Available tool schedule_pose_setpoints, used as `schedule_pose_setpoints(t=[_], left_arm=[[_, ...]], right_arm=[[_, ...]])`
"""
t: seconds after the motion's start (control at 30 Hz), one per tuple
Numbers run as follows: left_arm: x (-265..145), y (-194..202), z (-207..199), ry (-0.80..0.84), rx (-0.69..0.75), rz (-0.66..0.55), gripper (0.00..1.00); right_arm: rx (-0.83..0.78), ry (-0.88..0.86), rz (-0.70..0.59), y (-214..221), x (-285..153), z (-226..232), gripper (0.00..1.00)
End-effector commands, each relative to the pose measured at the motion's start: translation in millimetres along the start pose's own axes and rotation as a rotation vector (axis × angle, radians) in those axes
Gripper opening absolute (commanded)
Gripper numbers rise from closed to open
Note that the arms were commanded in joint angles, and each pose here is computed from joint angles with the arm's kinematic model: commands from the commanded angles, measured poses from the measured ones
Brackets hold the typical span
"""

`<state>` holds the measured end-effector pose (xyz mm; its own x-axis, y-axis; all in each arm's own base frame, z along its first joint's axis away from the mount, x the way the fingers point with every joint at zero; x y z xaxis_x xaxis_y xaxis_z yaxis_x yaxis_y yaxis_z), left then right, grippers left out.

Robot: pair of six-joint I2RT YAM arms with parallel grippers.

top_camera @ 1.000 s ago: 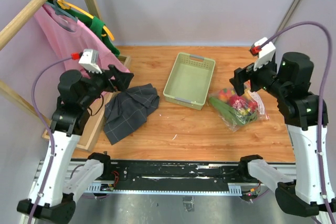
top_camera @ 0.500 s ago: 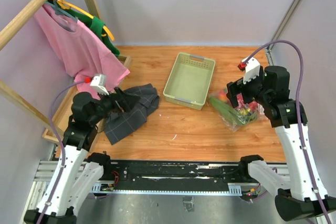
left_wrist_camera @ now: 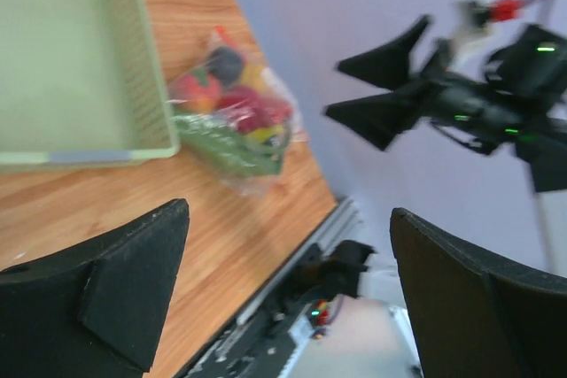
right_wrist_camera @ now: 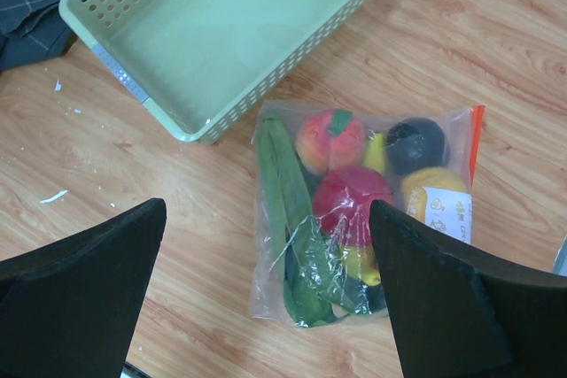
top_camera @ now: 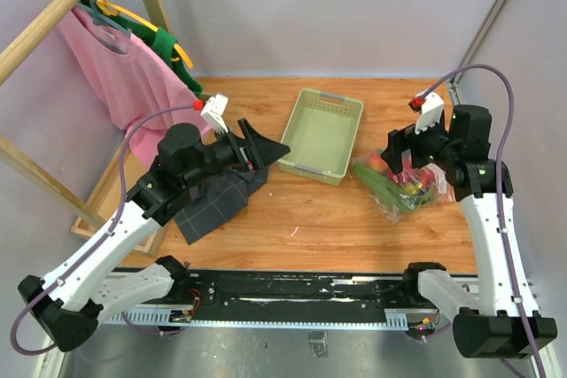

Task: Open the zip-top bag and remove the fake food
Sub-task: Move the zipper food storage bag to the center of the board.

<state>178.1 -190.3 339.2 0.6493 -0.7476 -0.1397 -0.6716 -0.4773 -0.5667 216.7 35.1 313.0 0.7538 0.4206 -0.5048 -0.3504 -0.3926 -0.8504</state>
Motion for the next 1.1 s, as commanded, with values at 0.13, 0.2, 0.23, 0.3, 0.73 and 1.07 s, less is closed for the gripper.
schedule_pose_setpoints(t=[0.13,0.2,0.23,0.3,0.73,1.07], left_arm=[[-19,-36,-93,0.263,-0.112,-0.121,0.99],[-24,-41,-102,0.292,-0.104,-0.129,0.99],[-24,-41,-103,0.298,-0.103,-0.126,0.99],[-24,-39,-107,0.331,-0.115,-0.104,0.99],[-23,-37,-121,0.399,-0.086,-0.114,1.00],[-19,-28,-128,0.499,-0.116,-0.056,0.99]], right_arm=[[0.150,-0.031,-0.023,10,6,-24,0.98],[0.164,-0.013,-0.025,14,3,-27,0.98],[0.169,-0.006,-0.029,15,2,-28,0.98],[0.173,0.002,-0.035,16,-1,-27,0.98],[0.183,0.022,-0.035,21,-4,-28,0.98],[0.192,-0.048,-0.085,24,-1,-17,0.98]])
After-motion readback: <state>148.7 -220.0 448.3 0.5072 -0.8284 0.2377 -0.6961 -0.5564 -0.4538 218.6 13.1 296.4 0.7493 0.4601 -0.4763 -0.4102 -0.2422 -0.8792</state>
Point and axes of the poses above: each gripper's point midway between its finger pads, its own x axis out along the fingers, its own z axis along the line the jaws close on, y = z × x, the point moved 8 cm from there along -x, back along the fingers, and after that the axes turned 8 degrees about -x, right-handed, at the moved point
